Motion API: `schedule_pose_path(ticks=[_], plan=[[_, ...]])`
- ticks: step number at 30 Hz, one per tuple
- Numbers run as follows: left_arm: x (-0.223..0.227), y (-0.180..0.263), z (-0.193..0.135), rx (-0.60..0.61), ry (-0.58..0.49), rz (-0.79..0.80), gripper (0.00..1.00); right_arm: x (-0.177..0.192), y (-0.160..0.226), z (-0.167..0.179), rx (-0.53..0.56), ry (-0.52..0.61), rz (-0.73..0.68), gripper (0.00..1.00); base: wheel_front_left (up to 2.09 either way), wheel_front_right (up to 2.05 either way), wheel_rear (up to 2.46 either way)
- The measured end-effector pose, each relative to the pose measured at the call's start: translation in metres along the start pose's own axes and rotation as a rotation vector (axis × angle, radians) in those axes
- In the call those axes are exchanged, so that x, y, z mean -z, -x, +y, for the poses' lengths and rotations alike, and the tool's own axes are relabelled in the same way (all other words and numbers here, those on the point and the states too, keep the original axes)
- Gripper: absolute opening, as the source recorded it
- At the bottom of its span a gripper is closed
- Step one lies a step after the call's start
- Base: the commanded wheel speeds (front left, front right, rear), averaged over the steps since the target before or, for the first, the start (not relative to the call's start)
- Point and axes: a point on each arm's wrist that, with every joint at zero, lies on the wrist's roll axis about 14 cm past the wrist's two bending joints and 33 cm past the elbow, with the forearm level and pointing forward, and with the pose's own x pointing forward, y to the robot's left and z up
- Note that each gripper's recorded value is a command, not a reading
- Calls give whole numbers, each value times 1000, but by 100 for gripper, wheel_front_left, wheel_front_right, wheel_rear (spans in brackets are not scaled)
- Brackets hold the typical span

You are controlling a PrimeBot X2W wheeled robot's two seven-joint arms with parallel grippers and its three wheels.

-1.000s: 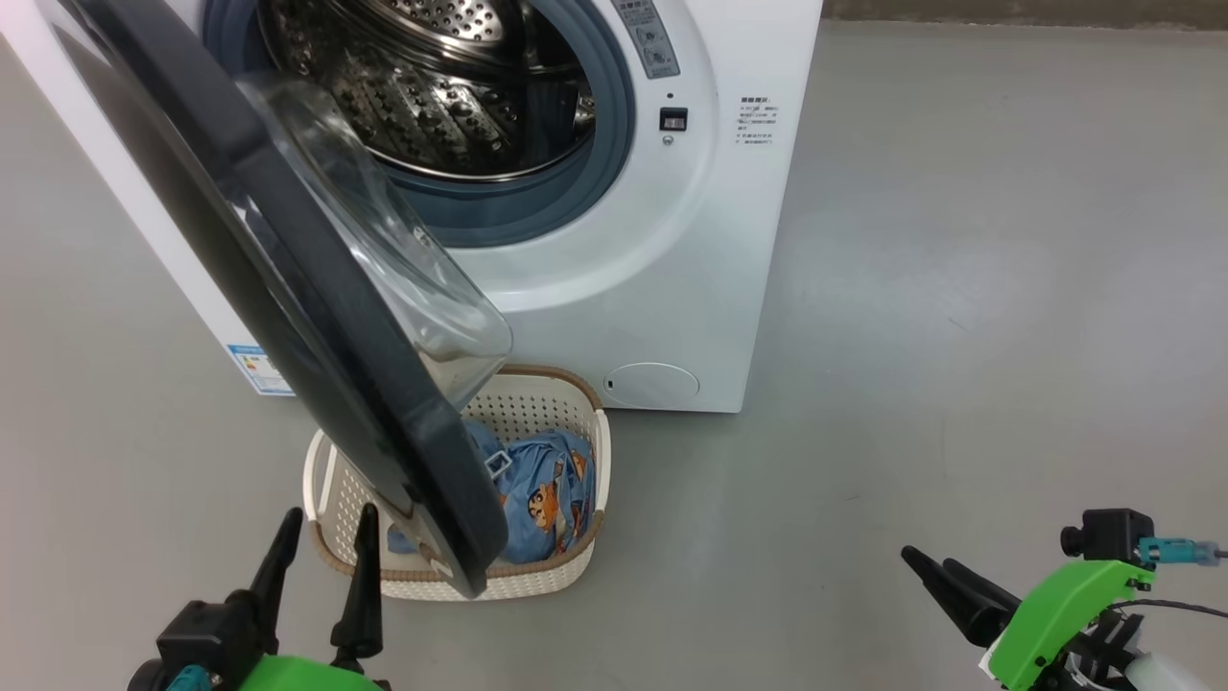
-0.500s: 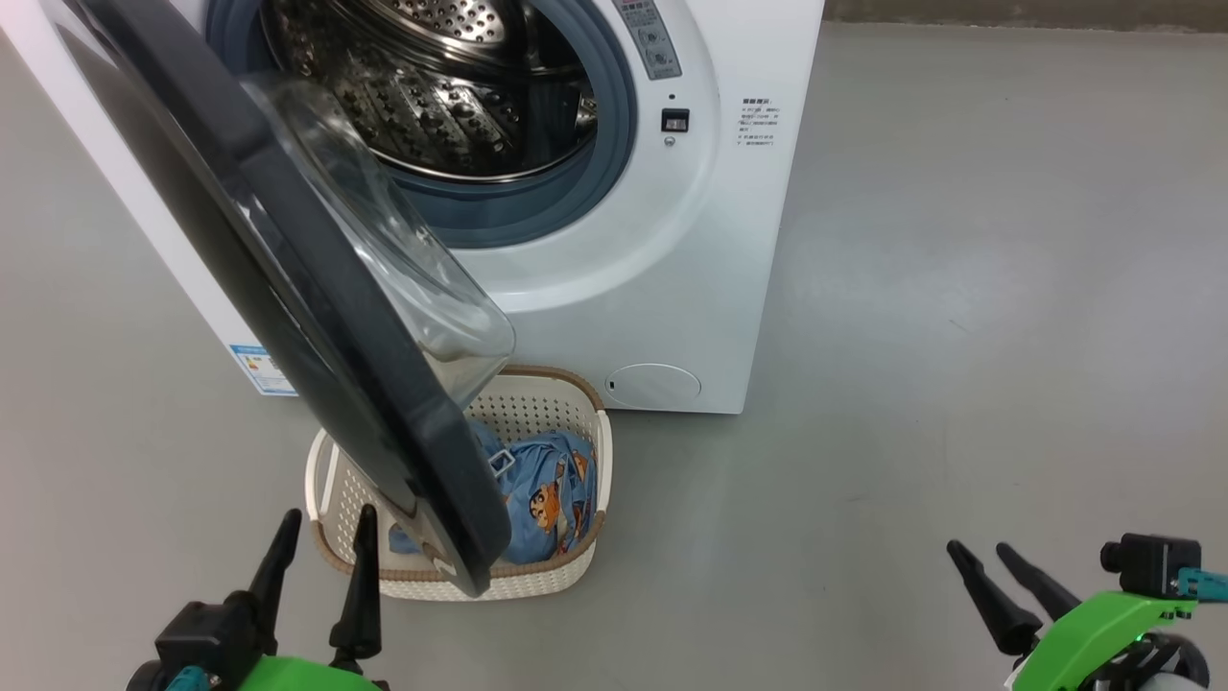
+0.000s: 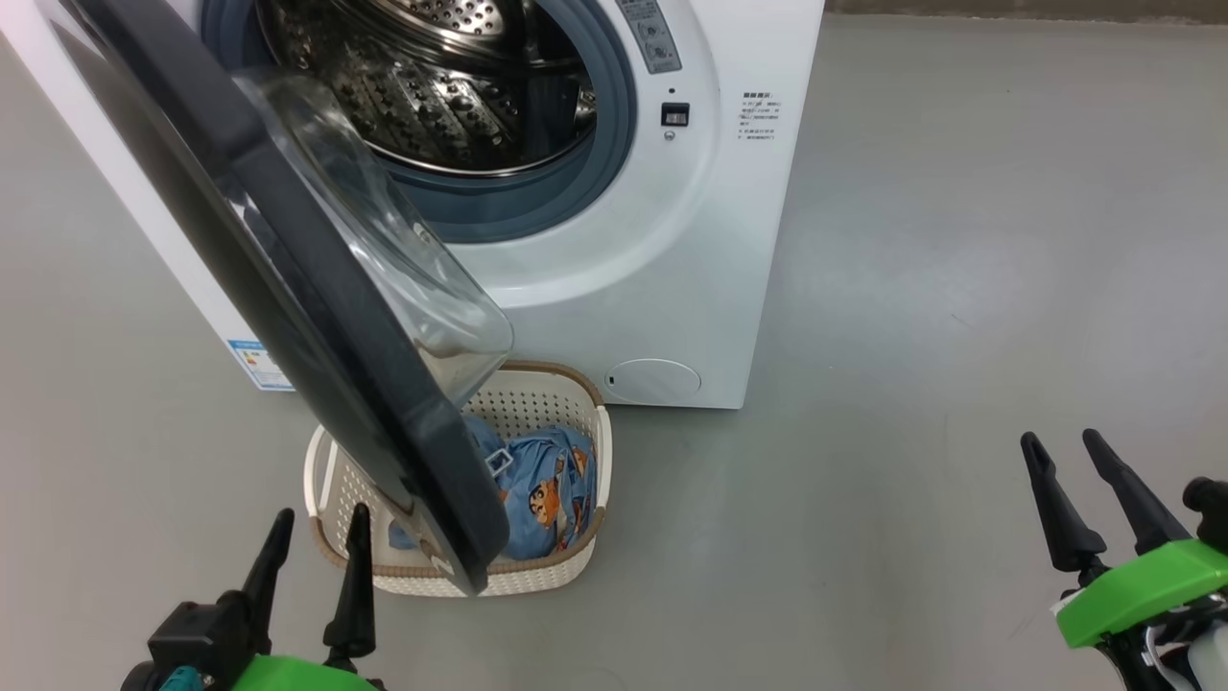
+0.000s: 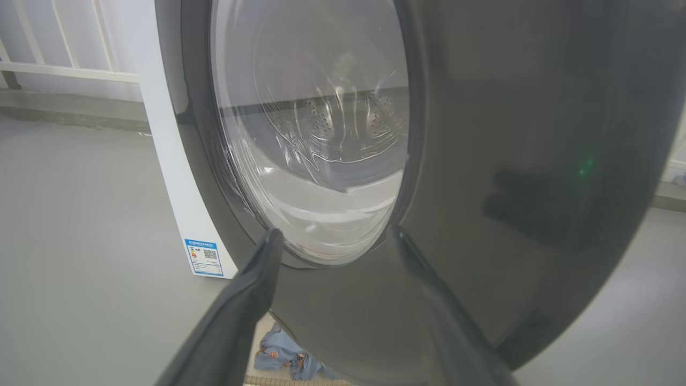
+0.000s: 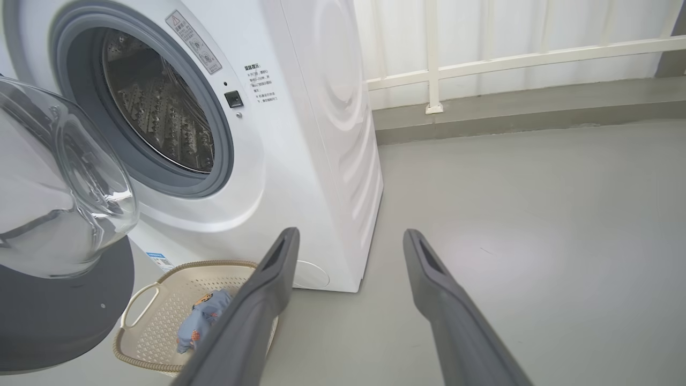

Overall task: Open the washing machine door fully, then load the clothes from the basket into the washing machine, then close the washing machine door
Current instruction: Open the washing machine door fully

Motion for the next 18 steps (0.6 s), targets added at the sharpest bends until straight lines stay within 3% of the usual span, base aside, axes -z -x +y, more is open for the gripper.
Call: schedule_pose_path(ticks=[7, 18], plan=[[-1, 0, 1, -3, 0, -2, 100, -10, 14, 3, 19, 87, -65, 100, 0, 0, 0], [2, -1, 2, -7, -4, 8, 100, 19, 30, 1, 64, 49, -9, 100, 0, 0, 0]])
